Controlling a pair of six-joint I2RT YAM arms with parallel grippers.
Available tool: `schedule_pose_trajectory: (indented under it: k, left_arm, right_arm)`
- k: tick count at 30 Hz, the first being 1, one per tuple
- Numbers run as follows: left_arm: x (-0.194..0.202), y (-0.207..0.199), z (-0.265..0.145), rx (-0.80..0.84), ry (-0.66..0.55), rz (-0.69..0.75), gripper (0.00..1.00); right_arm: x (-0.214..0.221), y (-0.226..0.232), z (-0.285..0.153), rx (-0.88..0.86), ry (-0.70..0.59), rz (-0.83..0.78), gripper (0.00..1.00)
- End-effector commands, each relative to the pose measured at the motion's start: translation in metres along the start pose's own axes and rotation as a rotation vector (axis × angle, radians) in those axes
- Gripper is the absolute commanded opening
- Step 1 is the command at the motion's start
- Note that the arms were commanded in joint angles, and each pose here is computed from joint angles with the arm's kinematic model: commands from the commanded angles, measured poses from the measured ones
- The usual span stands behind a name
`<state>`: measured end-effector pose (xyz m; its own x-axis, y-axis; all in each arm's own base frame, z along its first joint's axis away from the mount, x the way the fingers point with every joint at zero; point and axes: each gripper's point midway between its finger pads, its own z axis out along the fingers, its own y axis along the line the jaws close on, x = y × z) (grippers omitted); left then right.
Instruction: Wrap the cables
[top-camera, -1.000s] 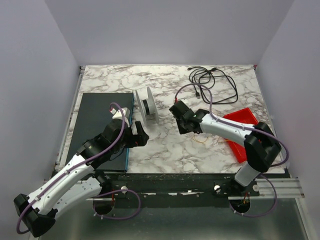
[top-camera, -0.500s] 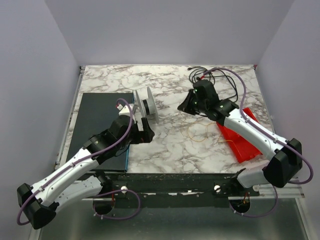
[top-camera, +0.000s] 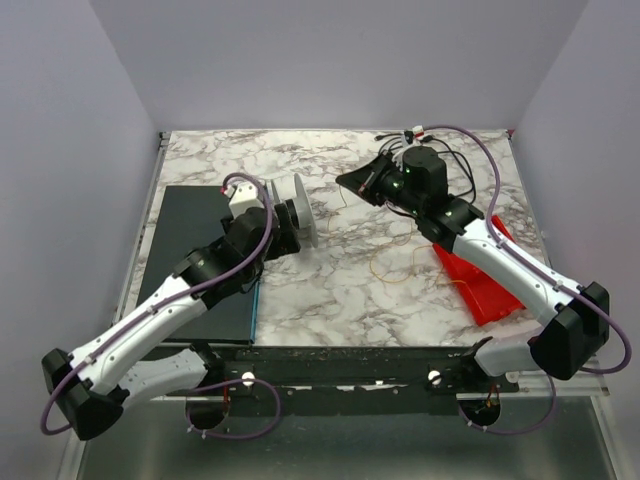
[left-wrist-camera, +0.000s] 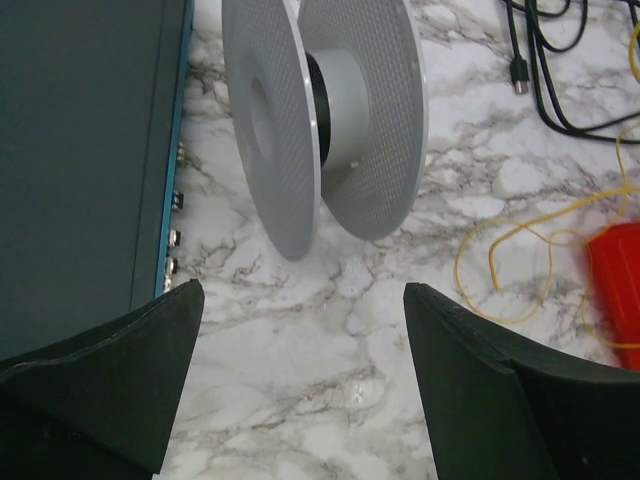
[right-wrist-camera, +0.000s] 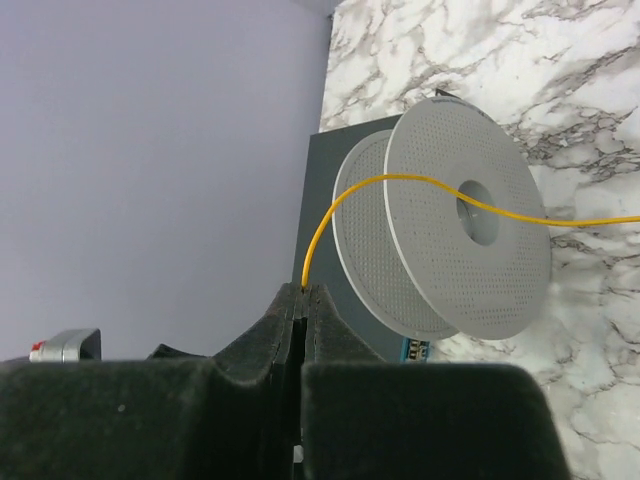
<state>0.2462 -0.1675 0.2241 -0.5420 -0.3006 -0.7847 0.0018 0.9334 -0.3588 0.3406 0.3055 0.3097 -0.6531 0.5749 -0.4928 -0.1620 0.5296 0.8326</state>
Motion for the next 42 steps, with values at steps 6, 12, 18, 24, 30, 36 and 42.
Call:
schedule_pose_trajectory:
  k: [6, 12, 18, 24, 30, 36, 42]
  left_arm:
    - [-0.031, -0.006, 0.045, -0.218, -0.071, 0.123, 0.69]
    - [-0.027, 0.000, 0.064, -0.307, -0.049, 0.205, 0.49]
    - [-0.013, -0.006, 0.084, -0.280, -0.014, 0.310, 0.43]
    - [-0.008, -0.007, 0.088, -0.244, -0.001, 0.376, 0.24]
    - [-0.001, -0.005, 0.089, -0.218, 0.022, 0.438, 0.08]
    - [0.004, -0.002, 0.082, -0.192, 0.030, 0.452, 0.00]
    - [0.003, -0.008, 0.066, -0.140, 0.049, 0.399, 0.00]
  right_arm:
    - [-0.026, 0.015, -0.006, -0.019, -0.099, -0.015, 0.01]
    - [-0.033, 0.011, -0.021, 0.009, -0.140, -0.038, 0.01]
    - [-0.038, 0.008, -0.030, 0.037, -0.163, -0.057, 0.01]
    - [-0.038, 0.007, -0.034, 0.044, -0.161, -0.061, 0.01]
    - [-0.037, 0.007, -0.033, 0.043, -0.157, -0.060, 0.01]
    - [-0.034, 0.005, -0.029, 0.044, -0.146, -0.061, 0.01]
    - [-0.031, 0.008, -0.022, 0.030, -0.121, -0.058, 0.01]
